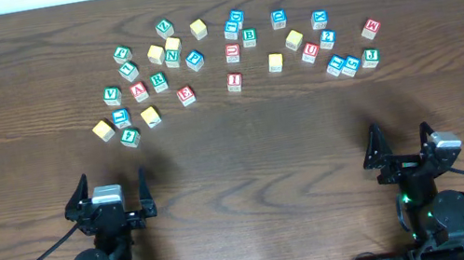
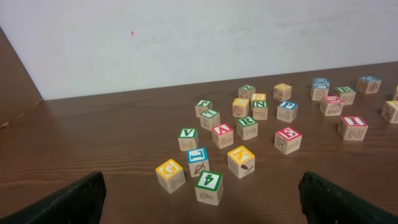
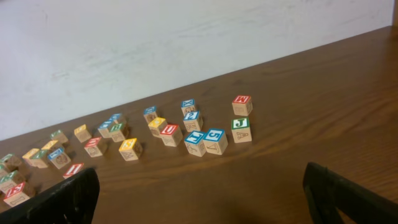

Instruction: Spell out AI2

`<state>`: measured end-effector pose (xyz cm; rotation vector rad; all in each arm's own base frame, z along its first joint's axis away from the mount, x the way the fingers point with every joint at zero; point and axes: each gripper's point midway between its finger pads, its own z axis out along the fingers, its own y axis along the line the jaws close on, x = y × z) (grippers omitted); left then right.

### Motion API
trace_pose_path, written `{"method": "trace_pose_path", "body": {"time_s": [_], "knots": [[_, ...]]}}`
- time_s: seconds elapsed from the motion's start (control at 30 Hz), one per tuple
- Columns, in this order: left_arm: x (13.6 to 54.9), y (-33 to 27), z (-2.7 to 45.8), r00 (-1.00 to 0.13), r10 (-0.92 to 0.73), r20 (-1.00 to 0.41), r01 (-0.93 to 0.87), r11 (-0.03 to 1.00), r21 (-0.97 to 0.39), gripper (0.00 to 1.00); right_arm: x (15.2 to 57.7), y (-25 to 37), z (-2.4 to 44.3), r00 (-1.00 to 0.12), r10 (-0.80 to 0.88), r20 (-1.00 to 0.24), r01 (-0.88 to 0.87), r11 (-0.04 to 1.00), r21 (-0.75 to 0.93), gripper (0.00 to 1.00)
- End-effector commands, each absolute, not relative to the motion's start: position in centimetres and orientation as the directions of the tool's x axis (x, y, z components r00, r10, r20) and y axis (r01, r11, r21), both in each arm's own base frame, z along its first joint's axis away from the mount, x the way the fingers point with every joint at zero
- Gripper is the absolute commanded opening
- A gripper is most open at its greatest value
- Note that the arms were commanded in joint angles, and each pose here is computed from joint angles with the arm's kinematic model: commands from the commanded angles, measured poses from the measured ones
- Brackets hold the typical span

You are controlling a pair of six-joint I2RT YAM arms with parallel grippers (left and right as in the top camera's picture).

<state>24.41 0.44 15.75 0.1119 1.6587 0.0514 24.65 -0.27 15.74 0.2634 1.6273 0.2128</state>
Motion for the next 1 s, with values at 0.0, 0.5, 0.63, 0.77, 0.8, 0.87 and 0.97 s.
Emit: {"method": "trace_pose_path", "body": {"time_s": [0.0,0.5,0.63,0.77,0.8,0.87,0.97], "knots": [[24.39,0.46,14.17,-0.129,0.104,-0.986,0.046,0.994,0.099,0.98,24.62,-0.55,15.71,-0.06,0.287,-0.956,0.052,0.958,0.284,0.99],[24.39,0.46,14.17,-0.129,0.104,-0.986,0.046,0.994,0.099,0.98,24.62,-0.55,15.71,-0.06,0.286,-0.956,0.052,0.958,0.283,0.99],[24.42,0.46,14.38,-0.121,0.105,-0.987,0.045,0.994,0.1,0.98,24.62,-0.55,15.71,-0.06,0.287,-0.956,0.052,0.958,0.284,0.99],[24.41,0.47,14.32,-0.123,0.105,-0.987,0.045,0.994,0.1,0.98,24.62,-0.55,15.71,-0.06,0.286,-0.956,0.052,0.958,0.283,0.99],[24.41,0.47,14.32,-0.123,0.105,-0.987,0.045,0.994,0.1,0.97,24.62,-0.55,15.71,-0.06,0.287,-0.956,0.052,0.958,0.284,0.99],[24.41,0.46,14.32,-0.123,0.105,-0.987,0.046,0.994,0.1,0.98,24.62,-0.55,15.71,-0.06,0.286,-0.956,0.052,0.958,0.283,0.99],[24.42,0.39,14.43,-0.118,0.105,-0.987,0.049,0.994,0.099,0.98,24.62,-0.55,15.71,-0.06,0.286,-0.956,0.052,0.958,0.283,0.99]]}}
